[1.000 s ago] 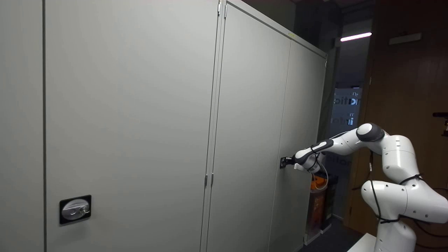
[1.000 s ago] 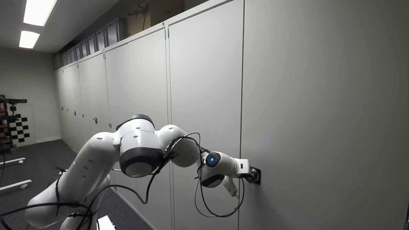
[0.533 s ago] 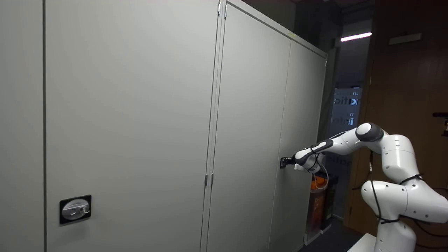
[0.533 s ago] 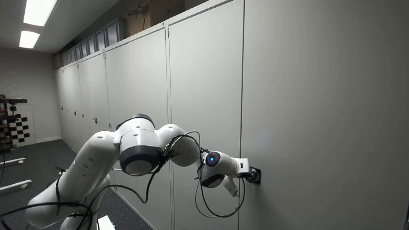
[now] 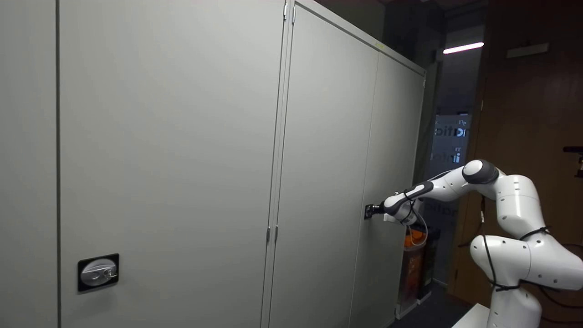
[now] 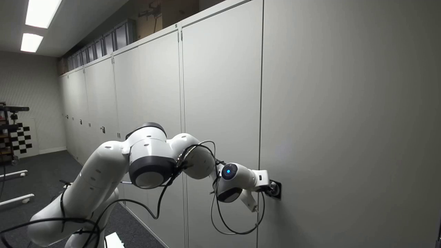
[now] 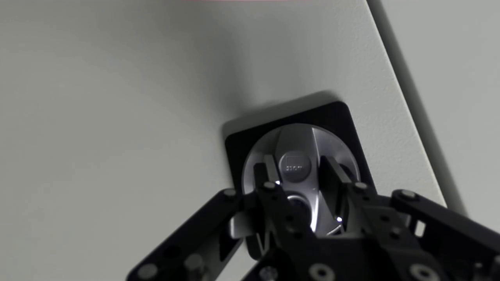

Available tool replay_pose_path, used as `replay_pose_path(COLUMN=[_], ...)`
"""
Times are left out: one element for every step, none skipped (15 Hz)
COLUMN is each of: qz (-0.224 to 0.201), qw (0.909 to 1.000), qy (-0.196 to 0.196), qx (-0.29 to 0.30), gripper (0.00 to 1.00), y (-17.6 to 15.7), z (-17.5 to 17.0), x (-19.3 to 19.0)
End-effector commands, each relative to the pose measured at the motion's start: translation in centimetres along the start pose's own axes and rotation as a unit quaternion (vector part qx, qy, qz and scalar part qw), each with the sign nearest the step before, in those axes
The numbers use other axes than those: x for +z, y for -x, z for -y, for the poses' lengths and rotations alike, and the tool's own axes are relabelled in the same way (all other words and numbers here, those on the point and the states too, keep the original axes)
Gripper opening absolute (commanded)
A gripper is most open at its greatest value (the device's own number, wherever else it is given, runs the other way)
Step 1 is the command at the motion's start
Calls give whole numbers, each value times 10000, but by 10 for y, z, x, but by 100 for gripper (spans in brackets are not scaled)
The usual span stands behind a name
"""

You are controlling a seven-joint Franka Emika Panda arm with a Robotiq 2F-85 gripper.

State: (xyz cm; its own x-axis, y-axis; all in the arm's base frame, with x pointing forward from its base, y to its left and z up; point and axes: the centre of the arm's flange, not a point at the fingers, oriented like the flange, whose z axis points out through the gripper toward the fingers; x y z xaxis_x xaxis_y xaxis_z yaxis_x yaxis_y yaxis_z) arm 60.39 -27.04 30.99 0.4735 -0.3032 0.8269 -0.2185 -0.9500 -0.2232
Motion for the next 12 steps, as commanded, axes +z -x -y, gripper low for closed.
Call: replay_pose_path(qz=[-429, -428, -428, -425, -425, -418, -419, -415, -417, -417, -420, -421], qw=[9977, 9976, 9975, 9974, 9972, 9971, 9970, 9968, 9966, 9964, 9962, 9960], qy=[505, 512, 525, 535, 548, 557, 568, 575, 586, 596, 606, 617], qx=[-150, -171, -202, -228, -260, -294, -328, -361, -397, -430, -459, -486], gripper=[8, 8, 8, 8, 8, 8, 8, 8, 8, 8, 8, 8], y=[-2, -2, -2, -2, -3, -2, -2, -2, -2, -3, -3, -3], z=[-28, -28, -28, -28, -27, -27, -27, -26, -26, -26, -26, -26], x=[0, 0, 0, -1, -1, -2, -2, -2, -2, -2, -2, -2])
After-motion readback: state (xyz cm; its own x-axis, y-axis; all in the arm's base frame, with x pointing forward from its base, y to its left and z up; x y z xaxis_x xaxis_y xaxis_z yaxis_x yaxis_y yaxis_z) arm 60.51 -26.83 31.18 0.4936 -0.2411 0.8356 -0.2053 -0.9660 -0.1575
